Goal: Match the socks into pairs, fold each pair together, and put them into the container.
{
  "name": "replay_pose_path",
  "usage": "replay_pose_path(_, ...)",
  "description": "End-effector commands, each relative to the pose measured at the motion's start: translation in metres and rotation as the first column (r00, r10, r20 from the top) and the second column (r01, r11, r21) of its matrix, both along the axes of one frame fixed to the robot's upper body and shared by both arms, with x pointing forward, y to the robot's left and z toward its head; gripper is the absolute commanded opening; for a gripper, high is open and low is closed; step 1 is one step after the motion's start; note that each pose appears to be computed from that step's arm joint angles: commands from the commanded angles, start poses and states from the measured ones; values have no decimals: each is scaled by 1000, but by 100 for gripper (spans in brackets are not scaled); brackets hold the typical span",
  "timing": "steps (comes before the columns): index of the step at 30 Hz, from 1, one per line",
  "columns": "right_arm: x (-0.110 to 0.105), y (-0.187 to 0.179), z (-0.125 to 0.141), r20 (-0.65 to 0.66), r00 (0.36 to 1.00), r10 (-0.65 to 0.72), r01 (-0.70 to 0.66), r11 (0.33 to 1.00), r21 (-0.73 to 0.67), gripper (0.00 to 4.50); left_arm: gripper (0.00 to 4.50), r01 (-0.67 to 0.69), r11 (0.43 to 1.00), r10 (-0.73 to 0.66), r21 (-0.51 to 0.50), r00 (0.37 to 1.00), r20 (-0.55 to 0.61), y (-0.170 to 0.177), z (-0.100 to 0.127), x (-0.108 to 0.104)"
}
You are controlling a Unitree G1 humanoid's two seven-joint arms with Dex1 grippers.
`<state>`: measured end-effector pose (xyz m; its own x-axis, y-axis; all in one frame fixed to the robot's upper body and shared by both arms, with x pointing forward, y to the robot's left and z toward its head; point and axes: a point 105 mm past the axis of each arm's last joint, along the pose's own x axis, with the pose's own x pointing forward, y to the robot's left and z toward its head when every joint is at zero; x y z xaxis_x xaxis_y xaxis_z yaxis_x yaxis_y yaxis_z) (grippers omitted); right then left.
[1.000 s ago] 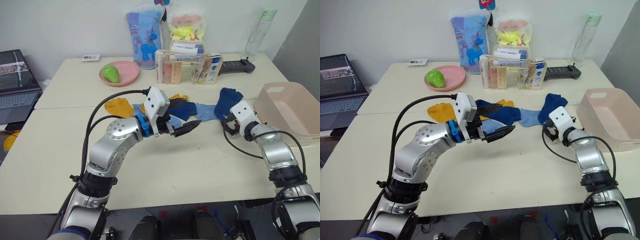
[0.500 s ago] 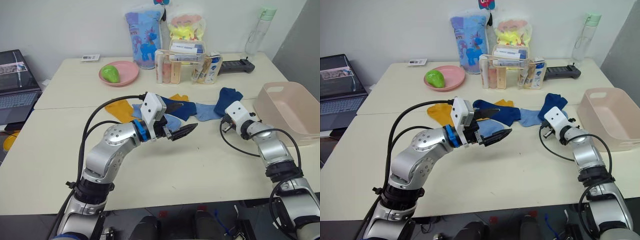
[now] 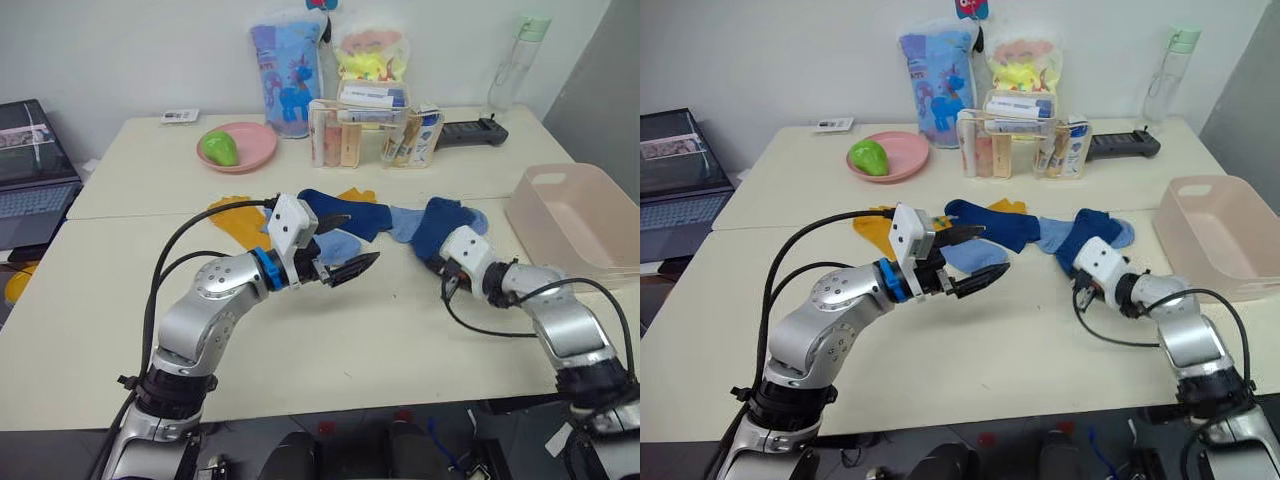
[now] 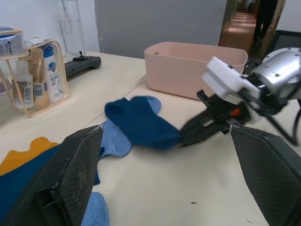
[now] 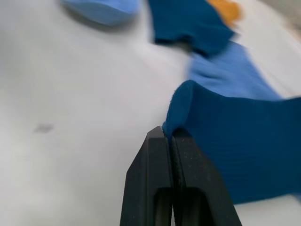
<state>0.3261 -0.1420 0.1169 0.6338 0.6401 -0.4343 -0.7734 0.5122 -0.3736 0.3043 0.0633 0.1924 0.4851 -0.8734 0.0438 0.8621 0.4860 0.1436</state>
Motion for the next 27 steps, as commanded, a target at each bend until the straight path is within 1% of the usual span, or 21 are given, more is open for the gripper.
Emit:
replay_pose_path(1,-28,32,11,-41,988,147,-146,989,29,5,450,-29,1000,29,8,999,24,16,5,-4)
replay_pose_path(2,-36,42,10,-71,980,186,-182,982,52,5,450,-35,999,34,20,999,19,20,2,-4)
replay_pose_path(4,-42,57,10,-97,973,212,-202,974,100,5,450,-34,999,34,31,999,9,23,-1,-7)
replay_pose_path(8,-34,74,3,-101,978,183,-168,975,145,5,450,-21,998,21,54,1000,-4,21,-7,-11)
replay_pose_path(11,-29,76,1,-113,978,178,-157,973,171,5,450,-26,998,27,56,1000,-9,21,-9,-10)
replay_pose_path(14,-31,73,7,-150,970,193,-158,962,221,65,450,-36,998,37,58,999,-15,23,-10,-10)
replay_pose_path(18,-41,55,22,-202,955,219,-157,947,282,207,450,-51,996,54,76,998,-30,29,-15,-12)
replay_pose_path(19,-42,50,25,-213,954,212,-146,947,288,248,450,-56,995,59,81,998,-34,30,-17,-13)
replay_pose_path(20,-36,42,30,-208,962,176,-110,950,292,277,450,-60,995,64,81,997,-45,30,-21,-13)
replay_pose_path(23,-23,25,39,-178,980,92,-38,957,289,277,450,-86,994,91,64,993,-78,30,-31,-10)
replay_pose_path(27,-5,-11,38,-145,988,-53,87,967,240,277,450,-114,989,125,91,984,-127,25,-61,-11)
